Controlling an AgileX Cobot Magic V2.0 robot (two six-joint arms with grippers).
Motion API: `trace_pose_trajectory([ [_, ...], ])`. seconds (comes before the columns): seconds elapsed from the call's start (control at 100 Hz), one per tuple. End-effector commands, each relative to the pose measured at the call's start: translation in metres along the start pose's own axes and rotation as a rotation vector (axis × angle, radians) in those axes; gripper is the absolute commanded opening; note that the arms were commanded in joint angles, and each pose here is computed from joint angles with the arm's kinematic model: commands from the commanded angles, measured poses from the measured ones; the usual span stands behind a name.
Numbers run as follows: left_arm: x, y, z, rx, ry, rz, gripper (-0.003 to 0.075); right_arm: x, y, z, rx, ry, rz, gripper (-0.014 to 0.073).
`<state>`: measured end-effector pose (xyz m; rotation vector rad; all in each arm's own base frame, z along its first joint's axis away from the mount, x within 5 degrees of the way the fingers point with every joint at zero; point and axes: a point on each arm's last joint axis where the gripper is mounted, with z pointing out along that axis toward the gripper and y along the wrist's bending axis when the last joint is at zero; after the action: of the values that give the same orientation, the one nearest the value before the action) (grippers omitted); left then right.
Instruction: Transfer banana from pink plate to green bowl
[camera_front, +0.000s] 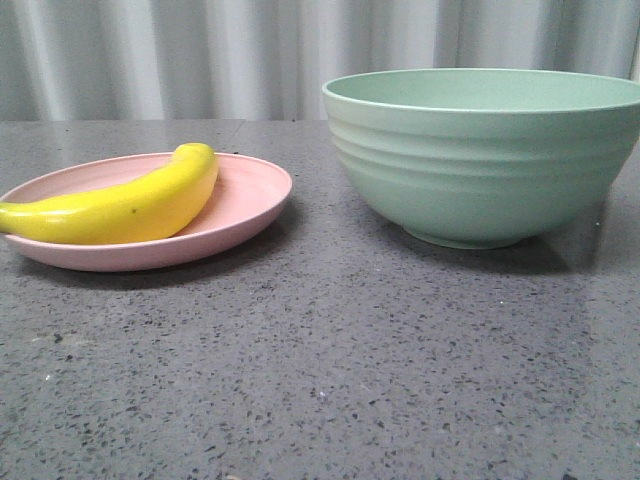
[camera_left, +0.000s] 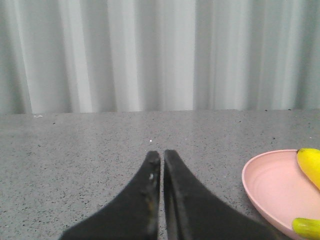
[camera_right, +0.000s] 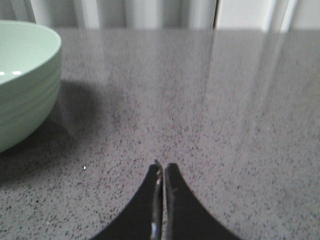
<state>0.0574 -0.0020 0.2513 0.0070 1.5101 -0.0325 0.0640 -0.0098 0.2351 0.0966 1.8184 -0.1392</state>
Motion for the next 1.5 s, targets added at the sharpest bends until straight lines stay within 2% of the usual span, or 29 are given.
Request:
trace_pose_trajectory([
  [0.0, -0.03, 0.001, 0.007, -0.012, -0.062, -0.014, -0.002, -0.026, 0.0, 0.003, -0.007, -0.012, 0.038, -0.0061],
  [0.15, -0.043, 0.001, 0.023, -0.012, -0.01, -0.015, -0.002, -0.035, 0.0, 0.016, -0.022, 0.085, 0.072, -0.0062],
  [0.3, -0.047, 0.002, 0.036, -0.021, 0.006, -0.07, 0.0001, -0.035, 0.001, 0.02, -0.023, 0.091, 0.074, -0.0062],
  [0.37, -0.047, 0.002, 0.038, -0.025, 0.006, -0.07, 0.0092, -0.033, 0.001, 0.02, -0.023, 0.096, 0.074, -0.0062],
  [0.52, -0.046, 0.003, 0.04, -0.03, 0.001, -0.07, 0.0435, -0.034, 0.0, 0.021, -0.021, 0.07, 0.074, -0.0062],
  [0.59, -0.047, 0.003, 0.042, -0.032, -0.016, -0.07, 0.0516, -0.034, 0.0, 0.021, -0.02, 0.062, 0.074, -0.0062],
  [0.72, -0.052, 0.0, 0.047, -0.005, 0.014, -0.072, 0.0507, -0.035, 0.0, 0.021, -0.02, 0.057, 0.074, -0.0062],
  [0.96, -0.07, -0.022, 0.075, 0.17, 0.218, -0.059, 0.0472, -0.035, 0.0, 0.021, -0.019, 0.051, 0.074, -0.0062],
  [1.25, -0.085, -0.074, 0.12, 0.432, 0.505, 0.009, 0.0472, -0.036, 0.0, 0.021, -0.019, 0.049, 0.074, -0.0062],
  [1.49, -0.062, -0.122, 0.156, 0.582, 0.777, 0.105, 0.0472, -0.036, 0.0, 0.021, -0.019, 0.049, 0.074, -0.0062],
])
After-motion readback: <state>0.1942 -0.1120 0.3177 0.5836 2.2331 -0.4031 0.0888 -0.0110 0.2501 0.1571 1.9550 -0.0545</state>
